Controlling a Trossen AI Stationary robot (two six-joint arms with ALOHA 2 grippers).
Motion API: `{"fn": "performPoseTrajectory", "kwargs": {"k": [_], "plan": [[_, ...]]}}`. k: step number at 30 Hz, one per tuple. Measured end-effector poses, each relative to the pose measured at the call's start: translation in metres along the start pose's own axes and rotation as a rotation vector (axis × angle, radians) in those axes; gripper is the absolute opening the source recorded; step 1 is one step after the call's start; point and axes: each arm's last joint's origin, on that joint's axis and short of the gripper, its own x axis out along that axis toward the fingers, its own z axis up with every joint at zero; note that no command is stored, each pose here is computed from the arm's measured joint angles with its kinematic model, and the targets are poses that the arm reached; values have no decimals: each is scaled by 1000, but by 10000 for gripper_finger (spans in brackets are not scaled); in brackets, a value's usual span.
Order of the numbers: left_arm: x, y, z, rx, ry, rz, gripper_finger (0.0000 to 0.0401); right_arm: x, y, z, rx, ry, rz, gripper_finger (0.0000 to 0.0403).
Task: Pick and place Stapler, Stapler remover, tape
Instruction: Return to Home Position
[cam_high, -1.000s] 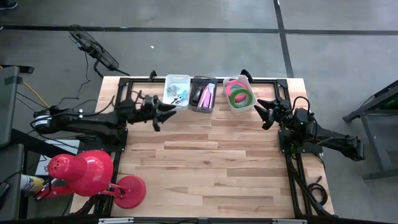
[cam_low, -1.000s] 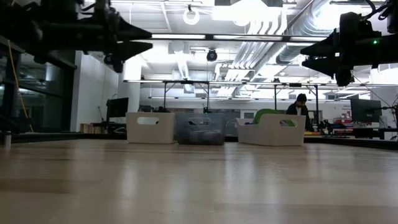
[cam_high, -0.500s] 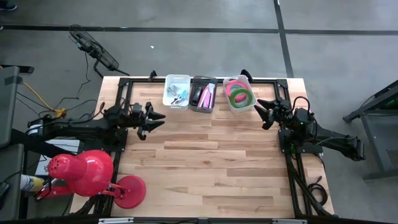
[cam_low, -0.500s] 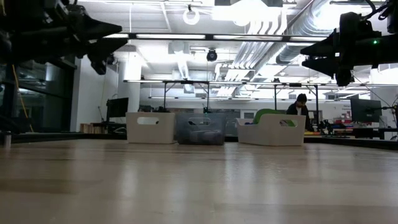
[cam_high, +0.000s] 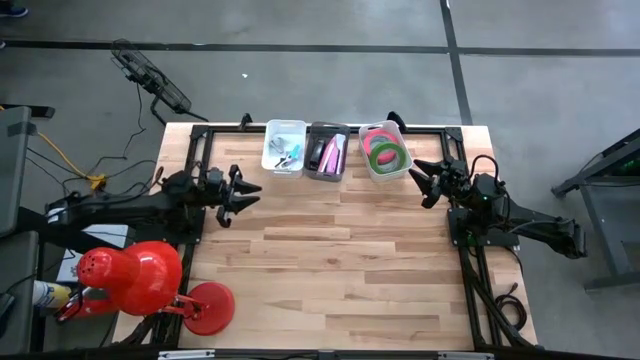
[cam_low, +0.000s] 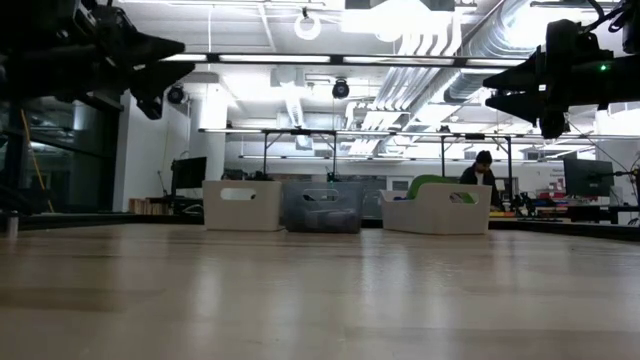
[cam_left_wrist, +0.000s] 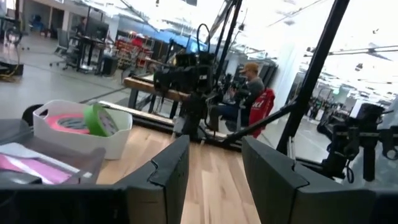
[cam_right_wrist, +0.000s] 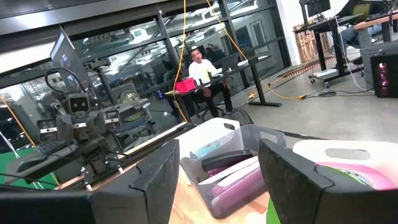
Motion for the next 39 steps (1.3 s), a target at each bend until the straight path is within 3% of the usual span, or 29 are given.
{"fn": "performPoseTrajectory", "kwargs": {"k": [5, 14, 22, 39], "plan": [[-7, 0, -4, -8, 47, 39, 147, 0, 0, 0, 0, 0, 0, 208], [-31, 3, -16, -28, 137, 267, 147, 0, 0, 0, 0, 0, 0, 208], [-32, 1, -13, 83, 126, 196, 147, 0, 0, 0, -1, 4, 3, 208], [-32, 2, -14, 82, 129, 245, 147, 0, 0, -1, -2, 8, 1, 208]]}}
